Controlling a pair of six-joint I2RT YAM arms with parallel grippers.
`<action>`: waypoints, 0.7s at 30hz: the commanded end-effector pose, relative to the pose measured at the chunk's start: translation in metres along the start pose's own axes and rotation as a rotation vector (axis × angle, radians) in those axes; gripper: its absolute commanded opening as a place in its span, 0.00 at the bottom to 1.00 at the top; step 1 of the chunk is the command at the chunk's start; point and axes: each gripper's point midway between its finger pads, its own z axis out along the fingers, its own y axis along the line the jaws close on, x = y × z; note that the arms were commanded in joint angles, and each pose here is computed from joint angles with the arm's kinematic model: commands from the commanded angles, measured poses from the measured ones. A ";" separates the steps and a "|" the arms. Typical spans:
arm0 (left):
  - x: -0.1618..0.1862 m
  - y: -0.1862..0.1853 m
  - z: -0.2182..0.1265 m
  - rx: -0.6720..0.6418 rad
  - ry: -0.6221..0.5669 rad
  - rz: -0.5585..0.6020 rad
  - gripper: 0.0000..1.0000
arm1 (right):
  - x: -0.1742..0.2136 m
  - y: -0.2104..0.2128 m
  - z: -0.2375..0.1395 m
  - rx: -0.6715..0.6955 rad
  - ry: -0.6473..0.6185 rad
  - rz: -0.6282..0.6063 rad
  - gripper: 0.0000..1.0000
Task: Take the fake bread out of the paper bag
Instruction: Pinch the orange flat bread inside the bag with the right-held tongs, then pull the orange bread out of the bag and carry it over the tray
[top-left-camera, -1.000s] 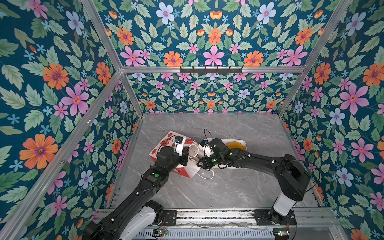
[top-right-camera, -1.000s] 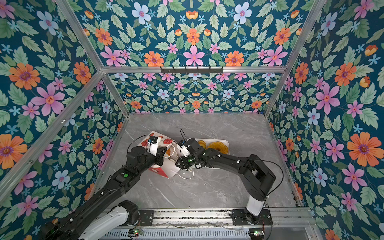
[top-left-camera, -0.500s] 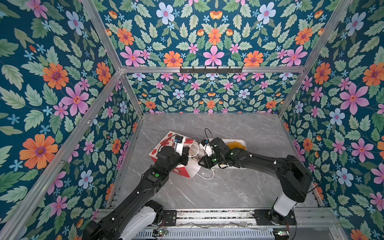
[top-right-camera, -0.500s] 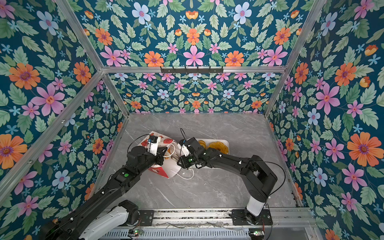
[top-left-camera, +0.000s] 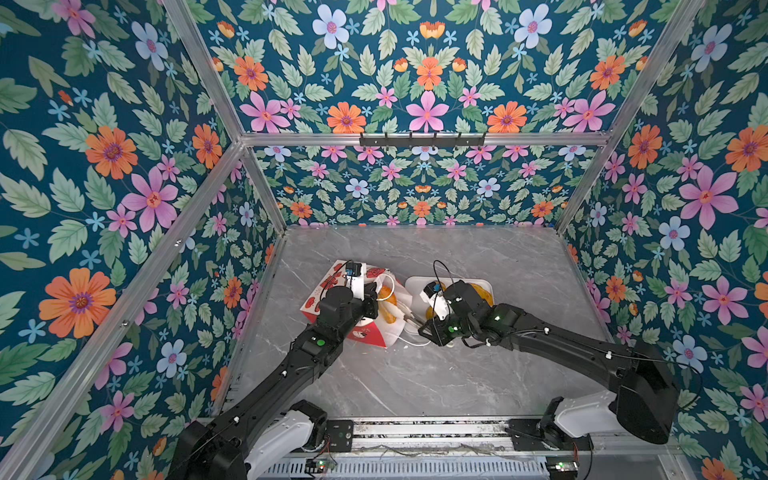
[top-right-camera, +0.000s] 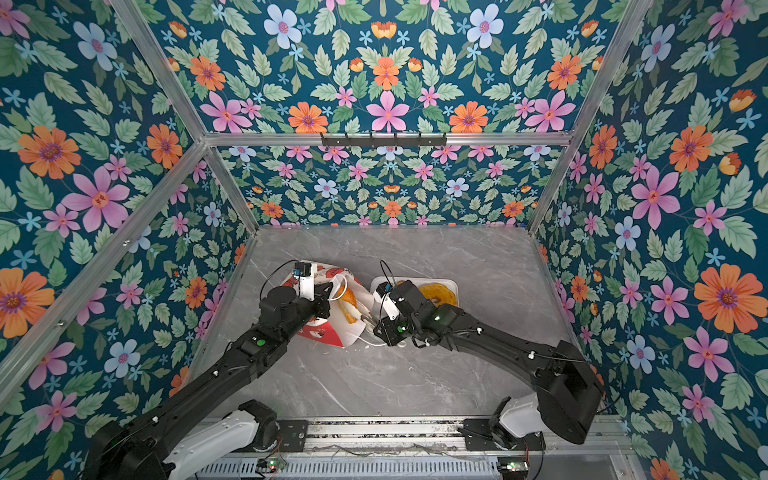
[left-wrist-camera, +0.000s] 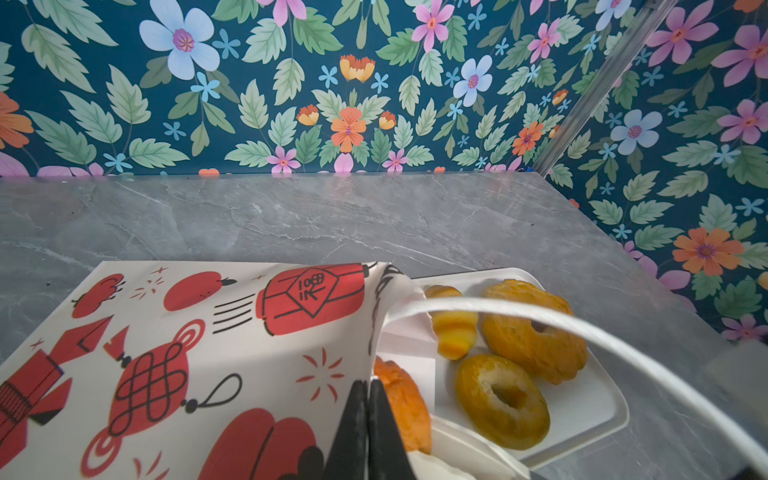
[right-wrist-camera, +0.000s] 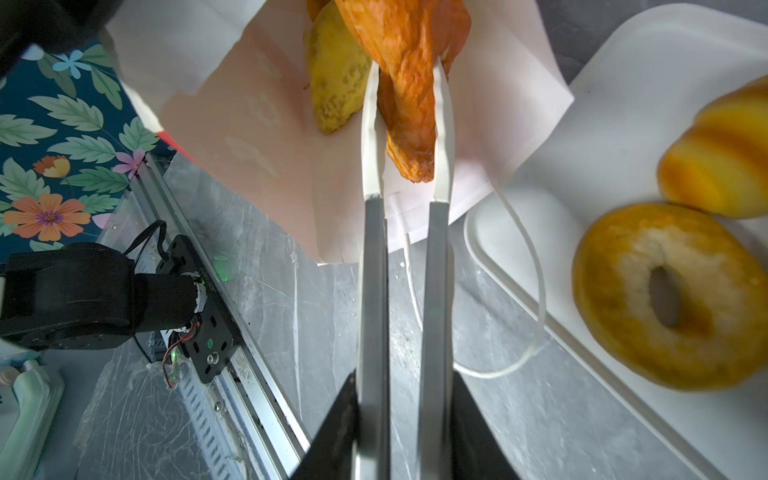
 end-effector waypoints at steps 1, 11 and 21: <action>-0.012 0.011 0.001 -0.065 -0.058 -0.026 0.06 | -0.005 0.001 -0.012 0.007 -0.041 -0.033 0.27; -0.022 0.028 -0.001 -0.162 -0.105 -0.066 0.07 | 0.004 0.001 -0.048 0.036 -0.063 -0.093 0.26; -0.017 0.046 -0.006 -0.231 -0.112 -0.084 0.07 | 0.000 -0.035 -0.089 0.236 -0.102 -0.119 0.25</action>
